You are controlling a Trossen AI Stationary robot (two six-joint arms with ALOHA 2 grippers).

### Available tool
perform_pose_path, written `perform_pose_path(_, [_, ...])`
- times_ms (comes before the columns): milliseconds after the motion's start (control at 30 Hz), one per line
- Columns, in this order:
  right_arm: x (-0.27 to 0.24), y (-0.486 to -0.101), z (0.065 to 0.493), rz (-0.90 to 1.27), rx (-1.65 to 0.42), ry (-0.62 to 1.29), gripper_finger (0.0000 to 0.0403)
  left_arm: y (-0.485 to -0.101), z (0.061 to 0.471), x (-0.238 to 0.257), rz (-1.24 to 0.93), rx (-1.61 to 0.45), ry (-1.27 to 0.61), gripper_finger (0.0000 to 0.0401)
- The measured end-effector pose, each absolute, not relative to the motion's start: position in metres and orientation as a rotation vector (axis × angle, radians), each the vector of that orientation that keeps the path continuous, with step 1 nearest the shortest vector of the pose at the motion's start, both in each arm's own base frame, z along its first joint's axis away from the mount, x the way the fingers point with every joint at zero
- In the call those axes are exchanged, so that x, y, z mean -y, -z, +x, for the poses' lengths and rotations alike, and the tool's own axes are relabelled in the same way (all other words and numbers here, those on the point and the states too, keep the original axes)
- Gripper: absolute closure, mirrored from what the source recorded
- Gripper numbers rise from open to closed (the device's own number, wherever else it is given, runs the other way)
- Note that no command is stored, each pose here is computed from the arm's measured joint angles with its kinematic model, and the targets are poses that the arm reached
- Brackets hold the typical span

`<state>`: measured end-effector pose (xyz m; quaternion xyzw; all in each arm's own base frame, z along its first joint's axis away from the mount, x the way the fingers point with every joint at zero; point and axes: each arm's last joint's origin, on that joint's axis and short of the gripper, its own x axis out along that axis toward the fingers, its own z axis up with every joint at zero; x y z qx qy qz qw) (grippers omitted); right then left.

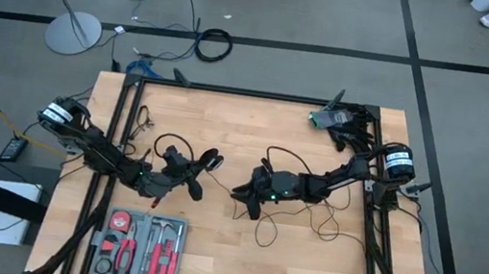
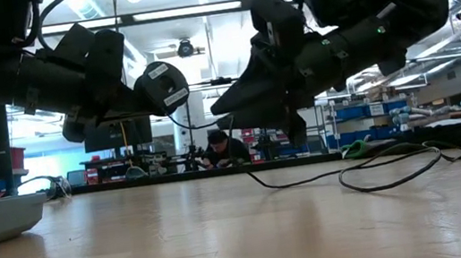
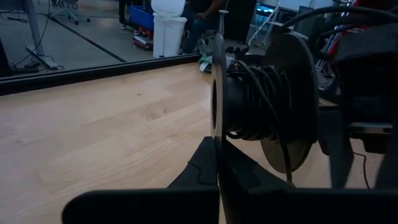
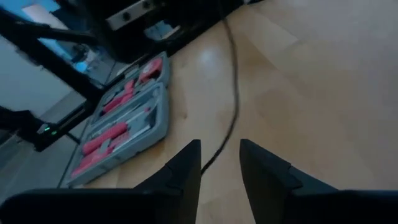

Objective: Coil cords
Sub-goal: Coil the black wire onto the spool

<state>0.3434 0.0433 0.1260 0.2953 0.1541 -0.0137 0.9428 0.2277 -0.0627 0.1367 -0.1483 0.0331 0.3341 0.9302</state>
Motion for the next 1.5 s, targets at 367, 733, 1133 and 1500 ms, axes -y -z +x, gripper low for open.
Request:
perform_pose_path(367, [-0.041, -0.14, 0.366, 0.533, -0.398, 0.047, 0.031, -0.137, 0.228, 0.063, -0.305, -0.066, -0.684, 0.0401])
perform_pose_path(733, [-0.036, -0.135, 0.364, 0.625, -0.48, 0.02, 0.0314, -0.137, 0.228, 0.063, -0.304, -0.067, -0.684, 0.0401])
perform_pose_path(1133, [-0.036, -0.134, 0.364, 0.63, -0.488, 0.015, 0.0328, -0.137, 0.228, 0.063, -0.304, -0.067, -0.684, 0.0401])
perform_pose_path(1500, [-0.038, -0.134, 0.363, 0.585, -0.495, 0.002, 0.0395, -0.137, 0.228, 0.063, -0.305, -0.066, -0.684, 0.0401])
